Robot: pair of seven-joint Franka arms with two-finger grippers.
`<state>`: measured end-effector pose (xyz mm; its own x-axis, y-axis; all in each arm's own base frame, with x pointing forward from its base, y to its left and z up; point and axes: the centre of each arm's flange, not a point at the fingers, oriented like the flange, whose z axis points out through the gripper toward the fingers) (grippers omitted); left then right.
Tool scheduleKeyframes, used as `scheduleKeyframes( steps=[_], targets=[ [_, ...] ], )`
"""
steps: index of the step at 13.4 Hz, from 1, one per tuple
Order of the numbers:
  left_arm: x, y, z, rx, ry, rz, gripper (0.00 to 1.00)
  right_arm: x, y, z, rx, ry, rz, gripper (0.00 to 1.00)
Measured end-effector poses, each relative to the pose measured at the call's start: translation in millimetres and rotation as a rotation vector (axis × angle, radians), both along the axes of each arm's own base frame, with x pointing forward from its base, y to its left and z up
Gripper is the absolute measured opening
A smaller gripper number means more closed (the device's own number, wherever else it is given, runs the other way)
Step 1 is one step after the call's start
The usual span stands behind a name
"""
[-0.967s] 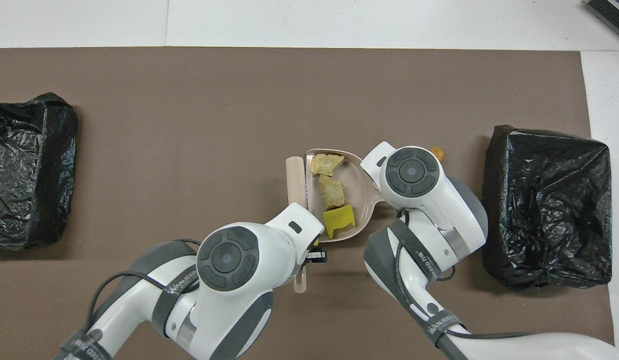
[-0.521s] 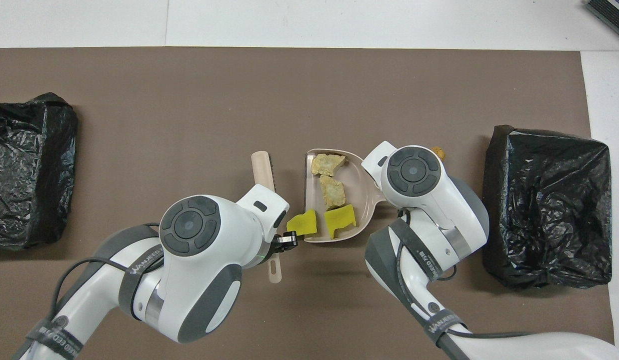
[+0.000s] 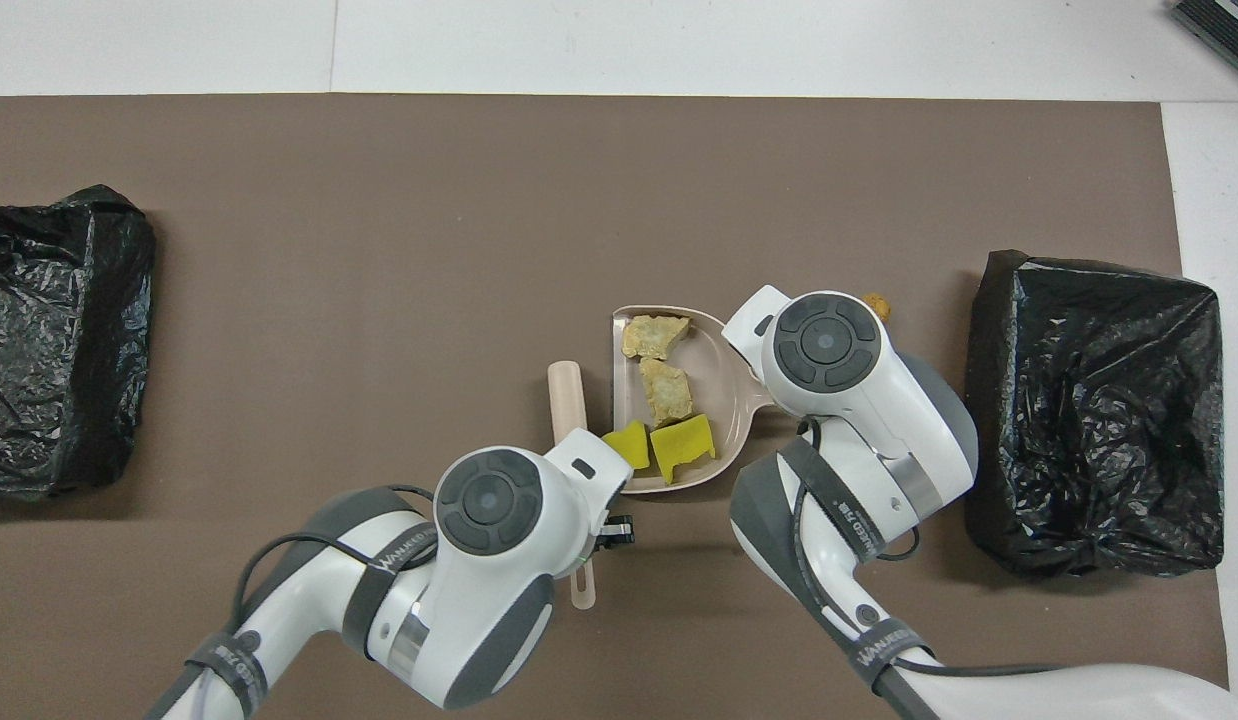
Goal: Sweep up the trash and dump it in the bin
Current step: 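Sweep the remaining pieces into the dustpan with the left gripper, then carry the dustpan to the nearby black bag with the right gripper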
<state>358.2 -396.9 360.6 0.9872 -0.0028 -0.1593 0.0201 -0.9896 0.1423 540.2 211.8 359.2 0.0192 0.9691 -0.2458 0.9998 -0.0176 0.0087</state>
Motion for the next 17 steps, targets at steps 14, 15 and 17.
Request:
scheduleKeyframes(
  steps=[14, 15, 17],
  targets=[
    [31, 43, 6, 0.048, 0.057, 0.151, 0.27, 19.9, -56, 22, 0.11, 0.0, -0.034, 0.33],
    [22, 37, 9, 0.047, 0.052, 0.136, 0.27, 24.0, -69, 30, 0.132, -0.012, -0.027, 0.33],
    [-7, 22, 10, 0.056, 0.048, 0.099, 0.27, 30.1, -99, 49, 0.163, -0.044, -0.022, 0.33]
  ],
)
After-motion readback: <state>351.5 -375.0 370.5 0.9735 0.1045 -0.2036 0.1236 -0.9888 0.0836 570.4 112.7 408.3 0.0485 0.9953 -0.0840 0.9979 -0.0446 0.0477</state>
